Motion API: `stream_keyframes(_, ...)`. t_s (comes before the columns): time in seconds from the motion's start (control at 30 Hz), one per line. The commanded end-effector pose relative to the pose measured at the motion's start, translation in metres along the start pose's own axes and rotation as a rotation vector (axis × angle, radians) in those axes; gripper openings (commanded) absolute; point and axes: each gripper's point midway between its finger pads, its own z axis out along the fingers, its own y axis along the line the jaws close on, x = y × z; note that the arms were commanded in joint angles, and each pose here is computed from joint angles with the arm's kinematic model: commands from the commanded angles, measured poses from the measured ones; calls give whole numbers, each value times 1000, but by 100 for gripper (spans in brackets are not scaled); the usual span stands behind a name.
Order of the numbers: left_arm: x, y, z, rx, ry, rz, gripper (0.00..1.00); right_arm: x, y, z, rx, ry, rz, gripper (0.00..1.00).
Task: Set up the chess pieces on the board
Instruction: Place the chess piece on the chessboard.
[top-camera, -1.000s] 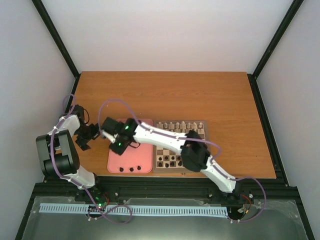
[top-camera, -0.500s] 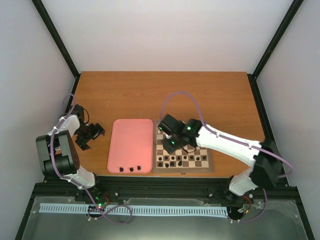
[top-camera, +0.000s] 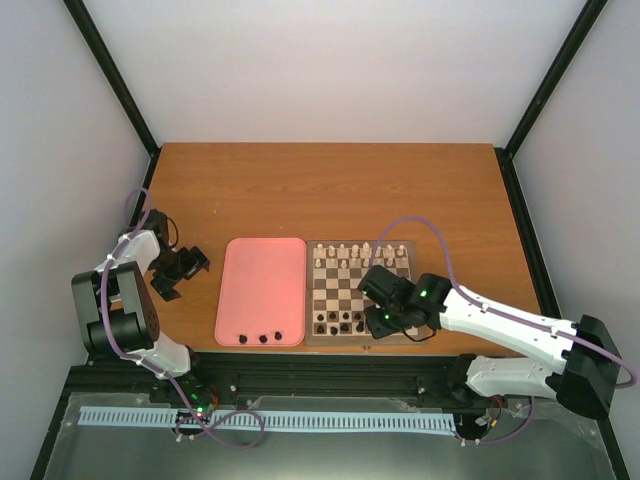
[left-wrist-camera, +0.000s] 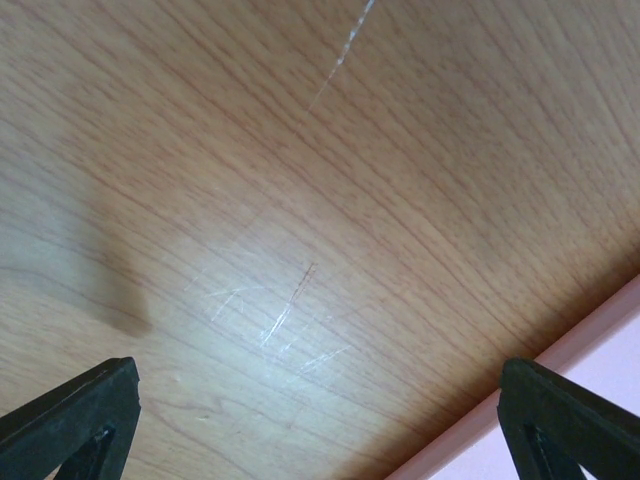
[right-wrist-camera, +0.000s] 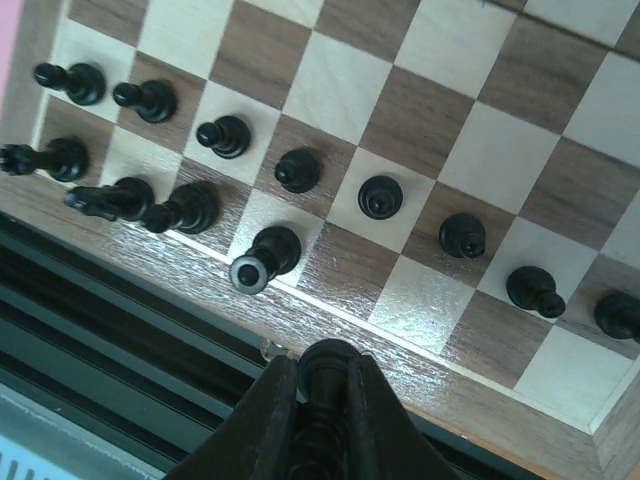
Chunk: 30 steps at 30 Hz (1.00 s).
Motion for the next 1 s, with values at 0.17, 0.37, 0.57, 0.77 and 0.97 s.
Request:
stream_keyframes(0.17,-2,-5,-4,23,-23,19,100,1,3,30,-1,25,57,8)
stream_keyframes(0.37,-3,-6,-3,25,-23,19,100,-3,-8,35,59,-5,76,10)
stream_keyframes(0.57,-3,-5,-2,21,-19,17,100,1,-9,43,68,20,72,12)
stream_keyframes(0.77,-4,-5,-3,17,-24,19,100,0,-11,47,75,11,75,15)
stream_keyframes(0.97,-4,-4,-3,15,-22,19,100,-1,-9,50,73,15,67,16)
